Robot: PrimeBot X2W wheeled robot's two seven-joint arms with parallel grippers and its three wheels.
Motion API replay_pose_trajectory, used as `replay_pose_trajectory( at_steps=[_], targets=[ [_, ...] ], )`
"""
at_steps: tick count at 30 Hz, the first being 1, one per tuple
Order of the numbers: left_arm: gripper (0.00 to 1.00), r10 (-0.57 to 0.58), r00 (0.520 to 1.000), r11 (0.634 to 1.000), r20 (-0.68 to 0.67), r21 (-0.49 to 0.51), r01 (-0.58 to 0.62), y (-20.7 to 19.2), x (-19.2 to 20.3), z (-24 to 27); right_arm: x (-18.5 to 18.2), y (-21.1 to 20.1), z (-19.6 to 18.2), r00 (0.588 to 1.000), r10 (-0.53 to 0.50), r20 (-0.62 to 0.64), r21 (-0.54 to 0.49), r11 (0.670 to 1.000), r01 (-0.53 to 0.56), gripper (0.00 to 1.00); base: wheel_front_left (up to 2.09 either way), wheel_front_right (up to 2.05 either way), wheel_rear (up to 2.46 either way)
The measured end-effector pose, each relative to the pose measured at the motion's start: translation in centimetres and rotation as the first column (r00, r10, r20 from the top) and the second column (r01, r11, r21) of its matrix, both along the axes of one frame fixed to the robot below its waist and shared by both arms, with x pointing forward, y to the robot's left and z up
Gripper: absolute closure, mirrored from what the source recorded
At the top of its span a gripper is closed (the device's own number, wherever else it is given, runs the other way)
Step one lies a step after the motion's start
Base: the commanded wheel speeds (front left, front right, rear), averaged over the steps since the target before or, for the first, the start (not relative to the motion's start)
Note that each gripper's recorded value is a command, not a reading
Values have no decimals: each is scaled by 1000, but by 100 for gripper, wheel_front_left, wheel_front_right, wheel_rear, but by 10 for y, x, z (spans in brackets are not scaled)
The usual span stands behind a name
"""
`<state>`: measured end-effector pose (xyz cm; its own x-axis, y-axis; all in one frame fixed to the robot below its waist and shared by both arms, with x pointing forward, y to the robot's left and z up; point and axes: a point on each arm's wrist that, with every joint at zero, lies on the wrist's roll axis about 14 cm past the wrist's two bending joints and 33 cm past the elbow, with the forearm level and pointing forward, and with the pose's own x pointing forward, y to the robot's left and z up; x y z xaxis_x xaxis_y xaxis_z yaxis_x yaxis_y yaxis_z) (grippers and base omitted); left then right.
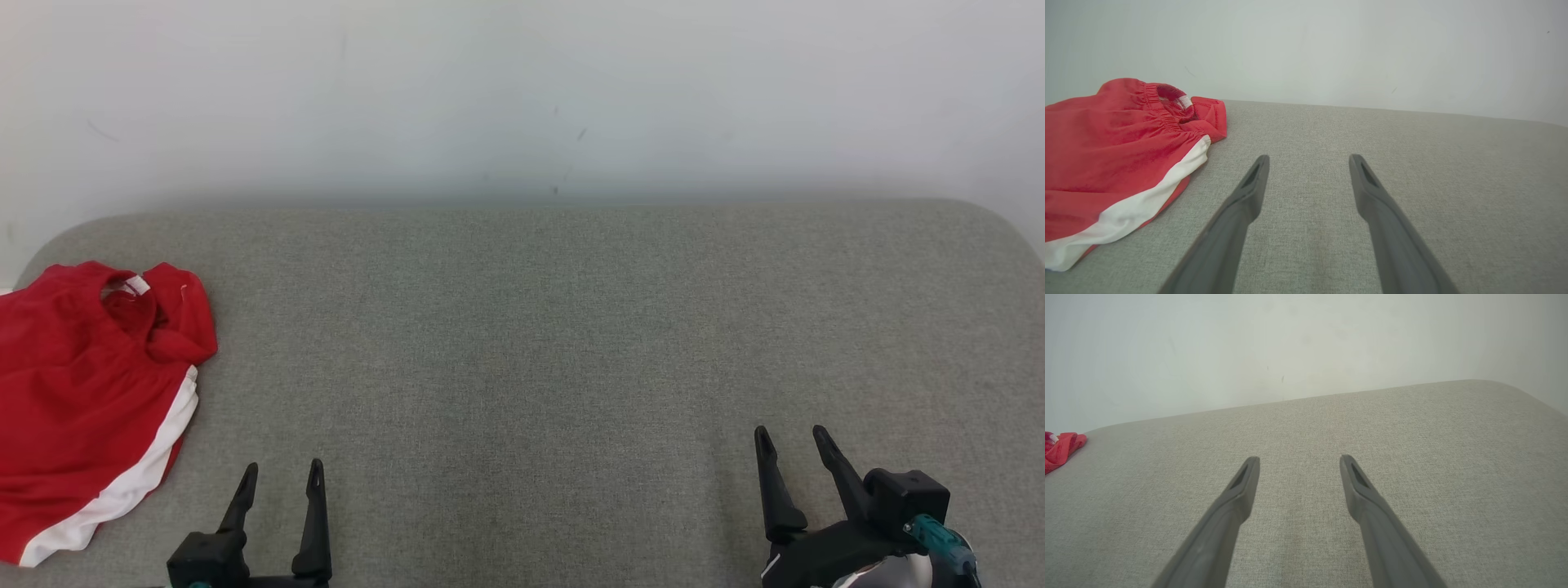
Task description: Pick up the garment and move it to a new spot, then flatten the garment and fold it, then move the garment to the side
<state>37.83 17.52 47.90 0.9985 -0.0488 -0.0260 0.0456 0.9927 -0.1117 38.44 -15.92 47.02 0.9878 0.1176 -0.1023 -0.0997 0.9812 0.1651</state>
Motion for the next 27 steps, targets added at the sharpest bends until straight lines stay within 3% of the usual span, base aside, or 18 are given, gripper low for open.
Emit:
replay_pose_trajectory(
  at_steps=[13, 27],
  targets=[
    [0, -21, 1000, 997, 23, 71, 20, -4, -1, 2, -1, 4, -4, 1000, 25, -1, -68, 997, -25, 0, 0, 0, 0],
    [0, -17, 1000, 998, 17, 57, 16, -4, -2, 0, -2, 4, -6, 1000, 26, -5, -68, 997, -26, 0, 0, 0, 0]
  ],
)
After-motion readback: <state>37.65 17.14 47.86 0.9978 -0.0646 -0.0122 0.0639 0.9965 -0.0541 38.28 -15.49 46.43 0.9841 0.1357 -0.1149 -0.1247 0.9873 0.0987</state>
